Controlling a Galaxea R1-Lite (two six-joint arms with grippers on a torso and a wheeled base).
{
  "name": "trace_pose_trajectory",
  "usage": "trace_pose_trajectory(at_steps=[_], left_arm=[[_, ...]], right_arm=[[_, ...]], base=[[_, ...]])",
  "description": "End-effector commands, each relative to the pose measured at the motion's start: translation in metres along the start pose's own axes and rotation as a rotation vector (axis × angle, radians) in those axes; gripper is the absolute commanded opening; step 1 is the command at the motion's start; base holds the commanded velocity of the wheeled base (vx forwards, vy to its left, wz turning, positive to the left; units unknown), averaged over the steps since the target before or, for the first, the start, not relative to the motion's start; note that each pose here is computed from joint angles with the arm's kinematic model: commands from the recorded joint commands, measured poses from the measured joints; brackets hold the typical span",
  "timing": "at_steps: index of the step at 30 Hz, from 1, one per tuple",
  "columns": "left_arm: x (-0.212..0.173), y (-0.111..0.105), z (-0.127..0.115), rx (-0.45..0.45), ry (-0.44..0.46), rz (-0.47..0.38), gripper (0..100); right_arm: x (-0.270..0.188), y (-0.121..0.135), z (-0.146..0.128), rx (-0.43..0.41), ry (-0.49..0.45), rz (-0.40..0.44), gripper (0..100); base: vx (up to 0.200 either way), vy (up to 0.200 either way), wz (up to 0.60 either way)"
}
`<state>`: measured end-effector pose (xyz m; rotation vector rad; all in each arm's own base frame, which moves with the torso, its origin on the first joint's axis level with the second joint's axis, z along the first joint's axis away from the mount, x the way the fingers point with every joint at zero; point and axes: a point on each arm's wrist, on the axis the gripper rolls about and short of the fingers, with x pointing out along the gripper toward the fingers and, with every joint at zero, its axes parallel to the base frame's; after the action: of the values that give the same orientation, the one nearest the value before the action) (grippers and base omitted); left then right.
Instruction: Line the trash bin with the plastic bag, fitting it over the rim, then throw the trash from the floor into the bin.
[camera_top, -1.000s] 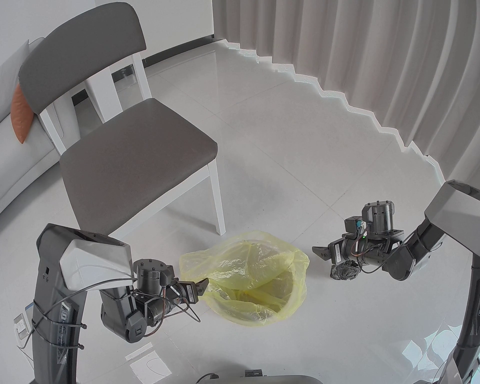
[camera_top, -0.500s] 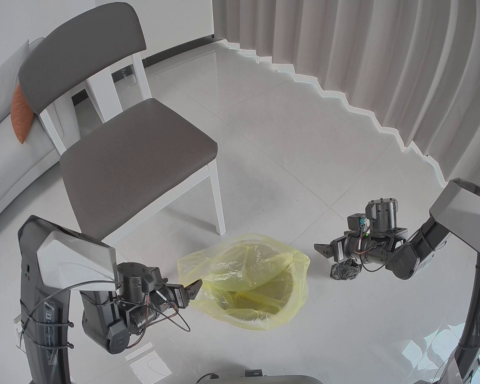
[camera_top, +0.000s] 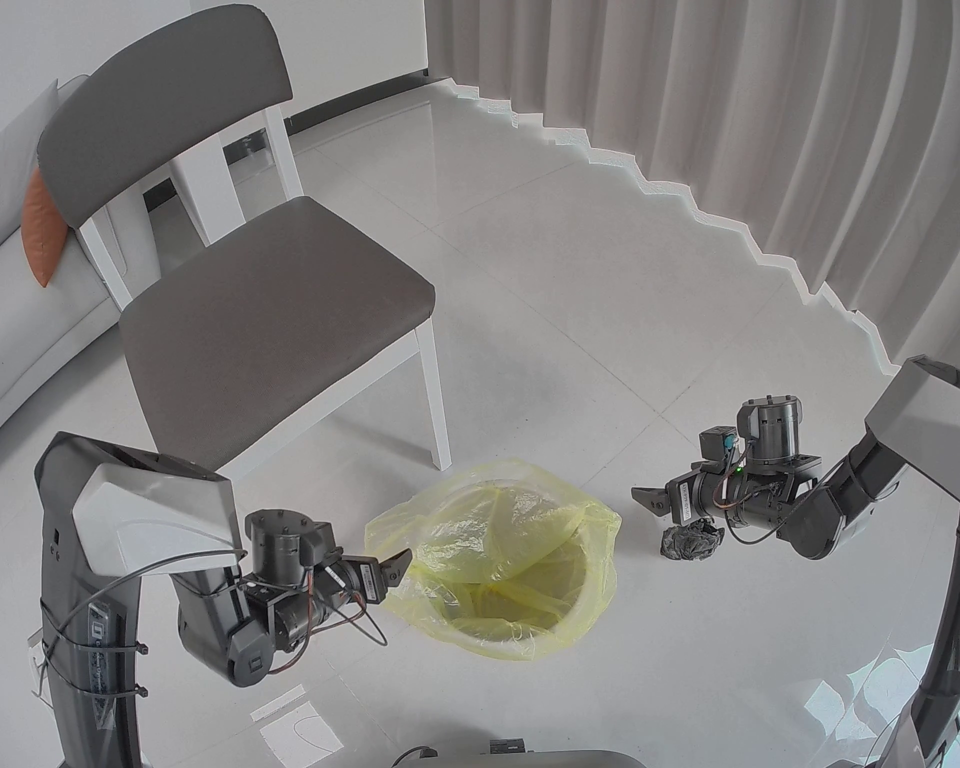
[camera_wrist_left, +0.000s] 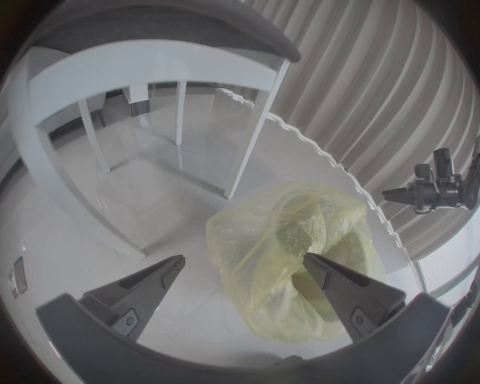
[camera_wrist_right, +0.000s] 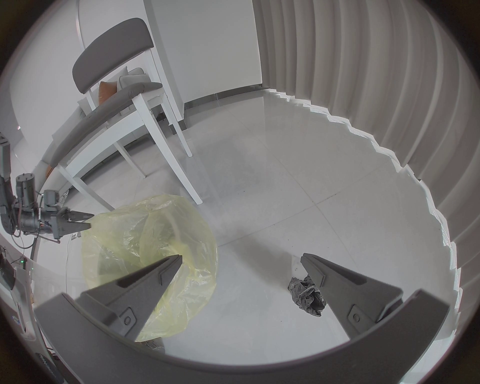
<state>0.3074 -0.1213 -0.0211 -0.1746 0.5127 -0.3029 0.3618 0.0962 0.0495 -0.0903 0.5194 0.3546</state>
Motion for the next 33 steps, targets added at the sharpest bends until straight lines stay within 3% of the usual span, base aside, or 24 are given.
trace_pose_trajectory(at_steps=[1, 11, 19, 24, 28, 33], left_arm=[[0.041, -0.001, 0.016, 0.010, 0.003, 0.015, 100], [0.054, 0.023, 0.044, -0.027, -0.042, 0.075, 100], [0.067, 0.041, 0.045, -0.045, -0.057, 0.111, 100], [0.067, 0.041, 0.045, -0.059, -0.065, 0.109, 100], [0.032, 0.042, 0.060, -0.081, -0.081, 0.112, 100], [0.000, 0.028, 0.074, -0.060, -0.122, 0.085, 100]], right_arm=[[-0.007, -0.002, -0.002, 0.003, -0.004, -0.005, 100], [-0.008, -0.012, -0.002, 0.015, -0.007, -0.012, 100], [-0.006, -0.012, -0.001, 0.014, -0.014, -0.010, 100], [-0.005, -0.012, 0.002, 0.017, -0.026, 0.005, 100], [0.004, -0.007, 0.015, 0.009, -0.062, 0.072, 100], [0.024, 0.007, 0.020, -0.004, -0.006, 0.109, 100]], base=[[0.000, 0.000, 0.00], [0.000, 0.000, 0.00], [0.000, 0.000, 0.00], [0.000, 0.000, 0.00], [0.000, 0.000, 0.00], [0.000, 0.000, 0.00]])
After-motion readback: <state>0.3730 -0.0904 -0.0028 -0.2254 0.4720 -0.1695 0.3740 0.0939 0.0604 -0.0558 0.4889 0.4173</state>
